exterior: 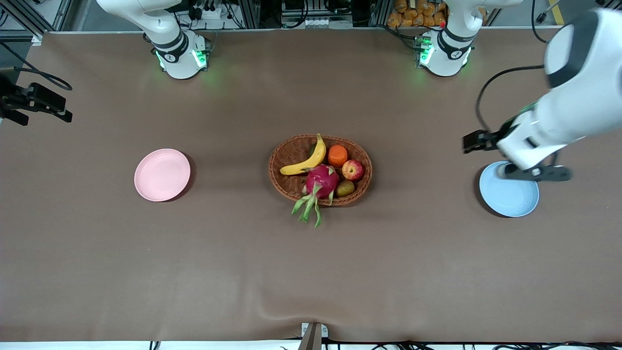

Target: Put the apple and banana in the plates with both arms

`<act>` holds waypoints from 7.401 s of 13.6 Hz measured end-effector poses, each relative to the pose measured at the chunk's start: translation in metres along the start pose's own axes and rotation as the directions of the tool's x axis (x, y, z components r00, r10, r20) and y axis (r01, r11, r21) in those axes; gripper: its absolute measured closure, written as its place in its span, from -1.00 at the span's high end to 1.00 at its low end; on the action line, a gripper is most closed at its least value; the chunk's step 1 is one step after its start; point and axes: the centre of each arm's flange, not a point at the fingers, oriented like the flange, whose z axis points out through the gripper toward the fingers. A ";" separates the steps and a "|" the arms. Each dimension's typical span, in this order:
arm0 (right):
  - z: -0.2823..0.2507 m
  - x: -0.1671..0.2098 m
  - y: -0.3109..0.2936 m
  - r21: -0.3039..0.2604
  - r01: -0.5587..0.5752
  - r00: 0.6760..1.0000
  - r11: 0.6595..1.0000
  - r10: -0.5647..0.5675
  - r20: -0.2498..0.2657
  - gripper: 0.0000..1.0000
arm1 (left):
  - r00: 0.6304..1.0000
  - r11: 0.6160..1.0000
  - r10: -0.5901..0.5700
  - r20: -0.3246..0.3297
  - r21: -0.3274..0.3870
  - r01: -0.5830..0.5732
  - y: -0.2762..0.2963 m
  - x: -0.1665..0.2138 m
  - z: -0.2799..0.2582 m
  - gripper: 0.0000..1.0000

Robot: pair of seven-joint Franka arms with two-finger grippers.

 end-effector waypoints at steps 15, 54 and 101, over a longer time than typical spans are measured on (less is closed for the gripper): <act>-0.024 -0.002 -0.023 -0.005 0.048 0.997 0.999 -0.048 -0.054 1.00 | 0.975 0.979 -0.204 0.088 -0.003 0.205 0.173 0.028 0.187 1.00; 0.101 0.052 -0.197 0.026 0.070 0.994 0.997 -0.072 0.088 1.00 | 0.959 0.980 -0.197 0.201 0.023 0.197 0.229 0.013 0.269 0.47; 0.417 -0.032 -0.535 -0.033 -0.272 0.957 0.962 0.274 0.099 0.28 | 0.991 0.992 0.123 0.044 0.007 -0.124 -0.308 0.028 0.294 0.47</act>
